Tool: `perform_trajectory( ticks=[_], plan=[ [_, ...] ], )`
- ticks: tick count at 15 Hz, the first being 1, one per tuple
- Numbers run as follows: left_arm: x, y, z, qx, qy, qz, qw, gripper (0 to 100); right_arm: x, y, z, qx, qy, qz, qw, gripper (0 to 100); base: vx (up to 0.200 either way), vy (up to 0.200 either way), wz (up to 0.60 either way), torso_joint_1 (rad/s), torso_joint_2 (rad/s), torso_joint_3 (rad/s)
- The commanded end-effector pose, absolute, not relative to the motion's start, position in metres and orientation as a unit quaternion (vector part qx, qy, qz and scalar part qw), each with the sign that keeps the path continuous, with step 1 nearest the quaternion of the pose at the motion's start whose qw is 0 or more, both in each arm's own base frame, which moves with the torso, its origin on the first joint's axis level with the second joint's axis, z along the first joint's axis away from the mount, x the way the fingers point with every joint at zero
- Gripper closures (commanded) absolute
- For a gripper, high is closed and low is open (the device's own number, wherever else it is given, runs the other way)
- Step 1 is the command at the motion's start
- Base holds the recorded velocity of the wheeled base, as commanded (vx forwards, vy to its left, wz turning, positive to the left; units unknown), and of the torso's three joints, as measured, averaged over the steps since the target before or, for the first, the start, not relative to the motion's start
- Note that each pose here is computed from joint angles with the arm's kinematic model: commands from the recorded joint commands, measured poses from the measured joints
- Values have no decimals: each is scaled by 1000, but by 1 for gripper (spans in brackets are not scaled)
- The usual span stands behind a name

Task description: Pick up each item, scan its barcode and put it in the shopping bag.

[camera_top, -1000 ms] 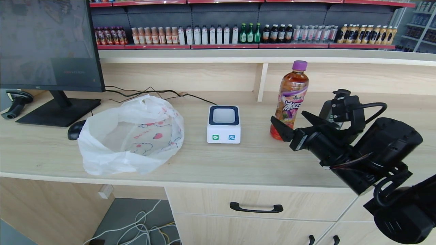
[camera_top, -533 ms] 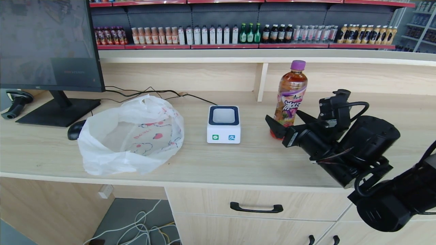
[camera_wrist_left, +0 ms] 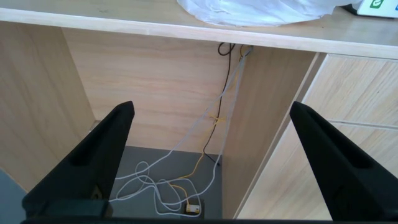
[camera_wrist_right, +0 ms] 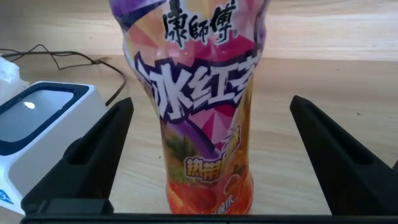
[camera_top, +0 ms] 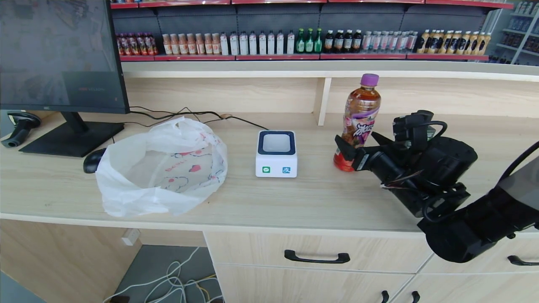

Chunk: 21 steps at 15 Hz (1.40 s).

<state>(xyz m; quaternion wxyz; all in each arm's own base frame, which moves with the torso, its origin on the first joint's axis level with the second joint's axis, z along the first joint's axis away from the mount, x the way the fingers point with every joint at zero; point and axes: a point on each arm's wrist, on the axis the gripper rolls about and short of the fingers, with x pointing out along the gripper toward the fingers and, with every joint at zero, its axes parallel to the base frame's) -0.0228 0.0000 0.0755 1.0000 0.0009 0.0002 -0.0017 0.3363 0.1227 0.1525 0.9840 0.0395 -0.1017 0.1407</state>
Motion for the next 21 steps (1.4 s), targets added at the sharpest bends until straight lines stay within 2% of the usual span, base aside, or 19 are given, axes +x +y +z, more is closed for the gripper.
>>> perform_trajectory(
  ticks=[1, 18, 19, 21],
  plan=[
    [-23, 0, 75, 1, 0, -2, 1000, 0, 347, 123, 152, 40, -110, 136, 984, 0, 0, 0, 0, 0, 0, 0],
    [-23, 0, 76, 2, -2, -2, 1000, 0, 375, 129, 153, 45, -139, 133, 980, 0, 0, 0, 0, 0, 0, 0],
    [-23, 0, 76, 2, -2, -2, 1000, 0, 375, 129, 153, 45, -140, 133, 980, 100, 0, 0, 0, 0, 0, 0],
    [-23, 0, 76, 2, -2, -2, 1000, 0, 375, 129, 154, 46, -143, 133, 980, 100, 0, 0, 0, 0, 0, 0]
  ],
)
